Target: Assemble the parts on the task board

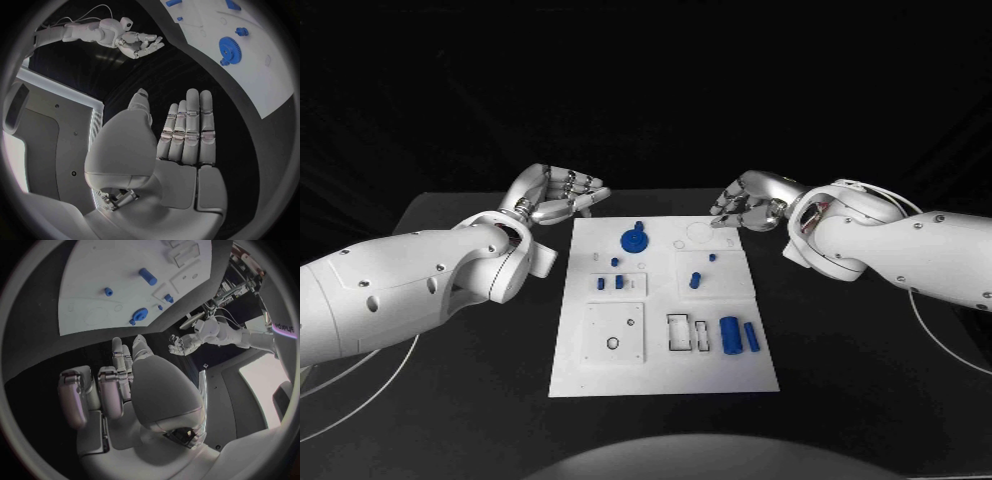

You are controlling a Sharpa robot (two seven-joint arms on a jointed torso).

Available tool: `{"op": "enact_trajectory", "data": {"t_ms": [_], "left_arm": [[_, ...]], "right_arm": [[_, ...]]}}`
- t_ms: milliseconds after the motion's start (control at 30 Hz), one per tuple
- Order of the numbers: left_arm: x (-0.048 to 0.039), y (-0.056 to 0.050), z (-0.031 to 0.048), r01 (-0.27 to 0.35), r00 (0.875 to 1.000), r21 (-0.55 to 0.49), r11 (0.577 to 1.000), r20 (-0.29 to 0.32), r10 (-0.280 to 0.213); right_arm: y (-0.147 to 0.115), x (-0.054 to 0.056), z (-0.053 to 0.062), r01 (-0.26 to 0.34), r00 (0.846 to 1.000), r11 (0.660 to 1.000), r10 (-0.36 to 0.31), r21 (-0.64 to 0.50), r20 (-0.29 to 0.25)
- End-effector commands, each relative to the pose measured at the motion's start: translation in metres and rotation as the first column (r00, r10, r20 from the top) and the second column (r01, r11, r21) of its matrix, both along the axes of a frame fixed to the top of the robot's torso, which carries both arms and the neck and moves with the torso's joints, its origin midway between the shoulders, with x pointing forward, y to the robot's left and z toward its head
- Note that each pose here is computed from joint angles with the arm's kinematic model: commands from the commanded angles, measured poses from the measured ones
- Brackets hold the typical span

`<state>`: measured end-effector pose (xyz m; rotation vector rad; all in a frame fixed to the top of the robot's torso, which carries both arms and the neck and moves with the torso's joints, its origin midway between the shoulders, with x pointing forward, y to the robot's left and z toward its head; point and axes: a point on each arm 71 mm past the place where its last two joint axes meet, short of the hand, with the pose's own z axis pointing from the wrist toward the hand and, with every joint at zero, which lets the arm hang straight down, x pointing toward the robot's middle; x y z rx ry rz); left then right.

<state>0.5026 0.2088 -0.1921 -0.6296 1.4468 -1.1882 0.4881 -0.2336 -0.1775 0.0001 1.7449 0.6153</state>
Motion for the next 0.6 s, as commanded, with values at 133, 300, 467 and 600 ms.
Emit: {"op": "enact_trajectory", "data": {"t_ms": [133,300,467,600], "left_arm": [[-0.0065,0.0,-0.0004,-0.05,0.998,-0.135,0.99,-0.044,0.045],[-0.0116,-0.003,-0.0002,-0.045,0.998,-0.163,0.986,-0.055,0.037],[-0.0154,-0.005,0.0001,-0.039,0.997,-0.185,0.982,-0.068,0.027],[-0.0169,-0.006,0.0003,-0.034,0.997,-0.191,0.981,-0.07,0.021]], "right_arm": [[-0.005,-0.005,-0.013,-0.037,0.999,0.966,0.036,-0.257,-0.01],[-0.004,-0.009,-0.023,-0.051,0.999,0.955,0.045,-0.291,-0.026],[-0.001,-0.012,-0.032,-0.069,0.997,0.946,0.058,-0.316,-0.045],[0.002,-0.013,-0.037,-0.082,0.996,0.94,0.068,-0.331,-0.052]]}}
